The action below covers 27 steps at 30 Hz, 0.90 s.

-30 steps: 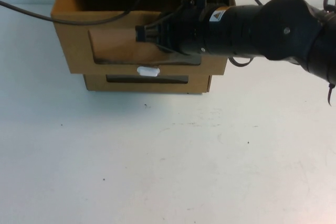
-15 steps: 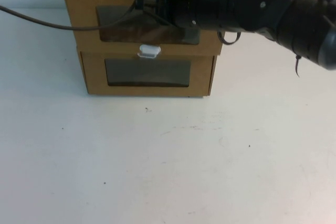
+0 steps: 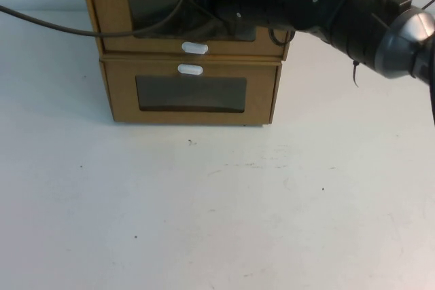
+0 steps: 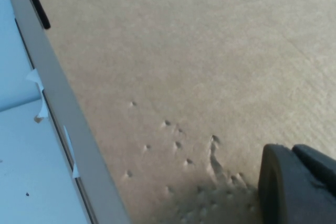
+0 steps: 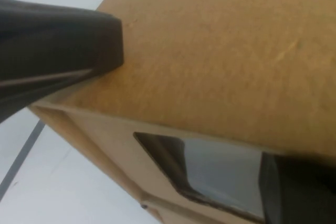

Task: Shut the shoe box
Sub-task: Close the shoe box with your right arm

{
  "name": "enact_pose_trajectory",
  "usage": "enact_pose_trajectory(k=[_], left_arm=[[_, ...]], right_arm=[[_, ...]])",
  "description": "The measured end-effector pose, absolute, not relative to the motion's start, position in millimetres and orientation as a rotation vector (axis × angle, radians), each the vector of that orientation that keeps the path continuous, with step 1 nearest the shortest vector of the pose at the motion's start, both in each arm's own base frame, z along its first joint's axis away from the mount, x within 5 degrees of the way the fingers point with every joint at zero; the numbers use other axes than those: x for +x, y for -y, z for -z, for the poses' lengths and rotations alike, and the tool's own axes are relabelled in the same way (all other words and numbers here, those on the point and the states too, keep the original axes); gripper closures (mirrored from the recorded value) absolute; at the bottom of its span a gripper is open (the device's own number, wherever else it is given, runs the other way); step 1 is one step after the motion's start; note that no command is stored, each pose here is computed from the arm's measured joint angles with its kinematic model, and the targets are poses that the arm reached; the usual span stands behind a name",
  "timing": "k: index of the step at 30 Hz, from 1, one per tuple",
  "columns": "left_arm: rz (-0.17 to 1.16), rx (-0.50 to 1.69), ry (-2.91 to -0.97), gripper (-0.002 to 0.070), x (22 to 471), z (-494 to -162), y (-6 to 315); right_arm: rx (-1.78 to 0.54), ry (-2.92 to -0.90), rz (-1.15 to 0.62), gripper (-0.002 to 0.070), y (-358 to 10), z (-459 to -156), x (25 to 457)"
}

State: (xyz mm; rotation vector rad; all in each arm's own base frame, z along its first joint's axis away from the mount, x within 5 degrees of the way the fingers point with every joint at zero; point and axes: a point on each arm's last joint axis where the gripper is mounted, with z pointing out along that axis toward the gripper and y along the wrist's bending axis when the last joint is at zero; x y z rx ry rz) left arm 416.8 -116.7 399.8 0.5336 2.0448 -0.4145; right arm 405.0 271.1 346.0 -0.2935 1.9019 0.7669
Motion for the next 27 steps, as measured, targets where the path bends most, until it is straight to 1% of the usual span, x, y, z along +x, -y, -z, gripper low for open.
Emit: enact_pose_trajectory(k=[6, 9, 12, 16, 20, 22, 24, 26, 27], left_arm=[[0.410, 0.533, -2.047, 0.0677, 416.3, -400.4, 115.7], [0.398, 0.539, -2.033, 0.0677, 409.0, -410.4, 112.4], [0.385, 0.532, -1.998, 0.0677, 396.7, -428.3, 105.2], [0.362, 0.516, -1.940, 0.0677, 372.9, -458.6, 91.2], [0.328, 0.532, -1.895, 0.0677, 342.8, -482.0, 79.3], [0.311, 0.519, -1.864, 0.0677, 323.6, -487.6, 74.9], [0.291, 0.496, -1.835, 0.0677, 304.7, -486.9, 70.6], [0.266, 0.465, -1.807, 0.0677, 280.8, -479.4, 64.8], [0.258, 0.454, -1.803, 0.0677, 266.9, -472.8, 62.0]], right_arm=[[-0.341, -1.981, -0.801, 0.0687, -271.6, -344.6, 403.1], [-0.396, -2.033, -0.823, 0.0687, -268.3, -353.0, 392.3], [-0.470, -2.065, -0.843, 0.0687, -262.0, -373.1, 373.2], [-0.568, -2.048, -0.819, 0.0687, -243.5, -415.8, 338.5], [-0.616, -2.072, -0.712, 0.0687, -216.7, -449.8, 302.5], [-0.625, -2.101, -0.626, 0.0687, -202.7, -458.4, 283.0], [-0.626, -2.113, -0.552, 0.0687, -189.0, -465.4, 257.8], [-0.628, -2.121, -0.489, 0.0687, -174.1, -465.5, 229.5], [-0.632, -2.136, -0.463, 0.0687, -167.3, -460.6, 218.3]])
